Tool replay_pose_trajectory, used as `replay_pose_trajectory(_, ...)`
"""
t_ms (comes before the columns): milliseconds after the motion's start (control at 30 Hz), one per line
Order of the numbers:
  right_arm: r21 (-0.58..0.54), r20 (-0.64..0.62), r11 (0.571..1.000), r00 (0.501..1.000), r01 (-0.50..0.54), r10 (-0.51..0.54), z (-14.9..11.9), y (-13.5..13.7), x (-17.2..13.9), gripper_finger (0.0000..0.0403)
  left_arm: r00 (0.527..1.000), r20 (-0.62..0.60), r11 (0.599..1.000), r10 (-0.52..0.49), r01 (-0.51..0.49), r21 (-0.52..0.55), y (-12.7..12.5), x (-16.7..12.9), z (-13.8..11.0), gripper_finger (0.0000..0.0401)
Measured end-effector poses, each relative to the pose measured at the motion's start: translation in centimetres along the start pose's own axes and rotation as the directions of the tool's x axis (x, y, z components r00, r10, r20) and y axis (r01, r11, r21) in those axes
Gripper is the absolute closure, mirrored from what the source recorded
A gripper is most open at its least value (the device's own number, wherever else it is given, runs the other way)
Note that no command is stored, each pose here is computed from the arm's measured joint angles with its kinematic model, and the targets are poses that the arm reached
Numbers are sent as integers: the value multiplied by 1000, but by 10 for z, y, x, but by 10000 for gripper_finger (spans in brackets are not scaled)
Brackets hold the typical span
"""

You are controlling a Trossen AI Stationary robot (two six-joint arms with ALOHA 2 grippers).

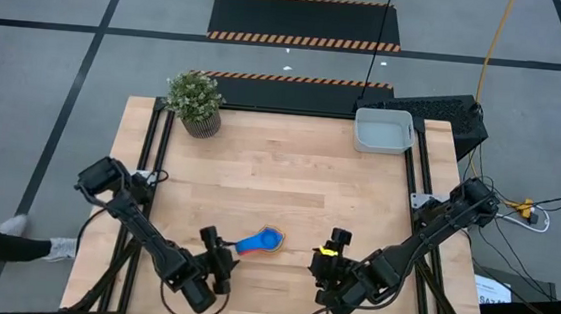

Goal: Nest measuring cups in basket
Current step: Adjust the stacked measuring cup on the table

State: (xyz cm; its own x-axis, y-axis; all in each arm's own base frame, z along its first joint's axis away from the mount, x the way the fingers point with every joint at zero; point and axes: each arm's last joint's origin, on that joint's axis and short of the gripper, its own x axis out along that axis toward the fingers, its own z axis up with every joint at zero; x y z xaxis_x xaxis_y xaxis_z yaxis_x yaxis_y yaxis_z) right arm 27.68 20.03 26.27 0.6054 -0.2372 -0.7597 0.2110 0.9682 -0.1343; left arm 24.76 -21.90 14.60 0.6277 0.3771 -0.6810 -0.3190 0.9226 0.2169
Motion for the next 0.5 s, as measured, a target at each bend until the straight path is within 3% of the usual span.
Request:
replay_pose_trajectory(167,-28,0,1000,1000,1,-1,0,0,0,193,999,-51,990,-14,6,-141,5,9,6,147)
replay_pose_trajectory(500,-132,0,991,1000,1,-1,0,0,0,193,996,-82,977,-24,6,-214,16,14,19,132)
